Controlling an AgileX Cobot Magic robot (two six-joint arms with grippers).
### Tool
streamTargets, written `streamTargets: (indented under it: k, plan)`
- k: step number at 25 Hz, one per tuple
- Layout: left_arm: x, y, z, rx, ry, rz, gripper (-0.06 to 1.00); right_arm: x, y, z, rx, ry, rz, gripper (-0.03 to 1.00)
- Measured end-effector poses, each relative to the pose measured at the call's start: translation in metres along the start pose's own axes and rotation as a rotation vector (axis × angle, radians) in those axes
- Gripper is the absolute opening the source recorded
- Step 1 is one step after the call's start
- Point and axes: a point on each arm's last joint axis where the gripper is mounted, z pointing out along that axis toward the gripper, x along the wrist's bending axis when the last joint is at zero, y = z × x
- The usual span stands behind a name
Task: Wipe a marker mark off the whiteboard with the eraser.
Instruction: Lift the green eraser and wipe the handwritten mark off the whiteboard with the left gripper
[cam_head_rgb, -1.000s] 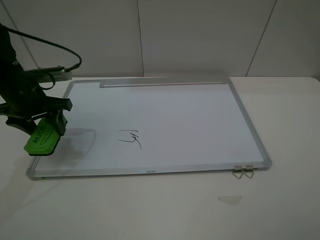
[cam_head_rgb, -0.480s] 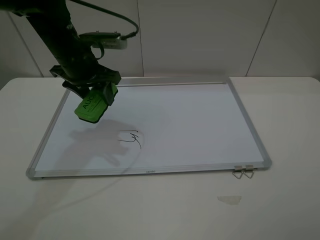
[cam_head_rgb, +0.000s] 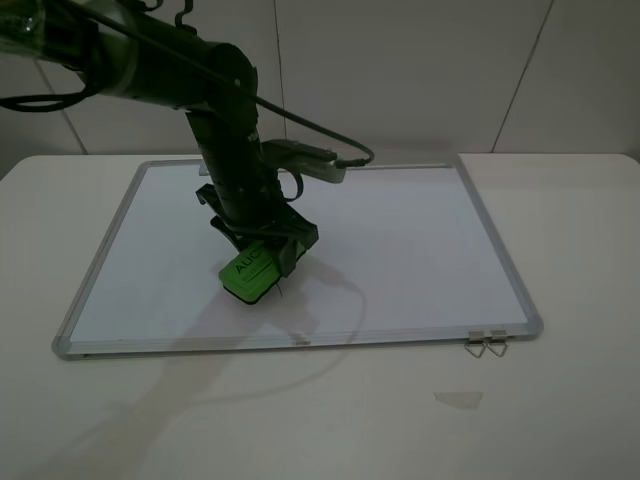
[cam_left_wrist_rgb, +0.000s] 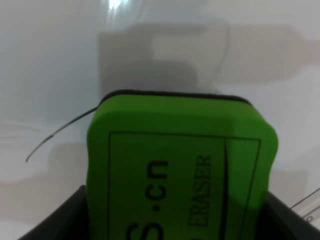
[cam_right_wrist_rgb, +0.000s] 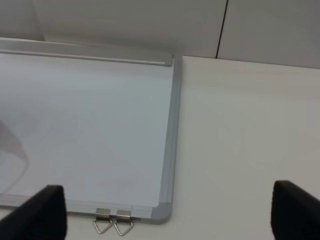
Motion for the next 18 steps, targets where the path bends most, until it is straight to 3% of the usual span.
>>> streamTargets:
  k: [9, 18]
  plan:
    - [0.001, 0.004, 0.035, 0.02, 0.005, 0.016, 0.59, 0.0, 0.0, 0.0, 0.0, 0.0, 0.0, 0.81]
    - [0.002, 0.005, 0.038, 0.026, 0.015, 0.073, 0.59, 0.0, 0.0, 0.0, 0.0, 0.0, 0.0, 0.81]
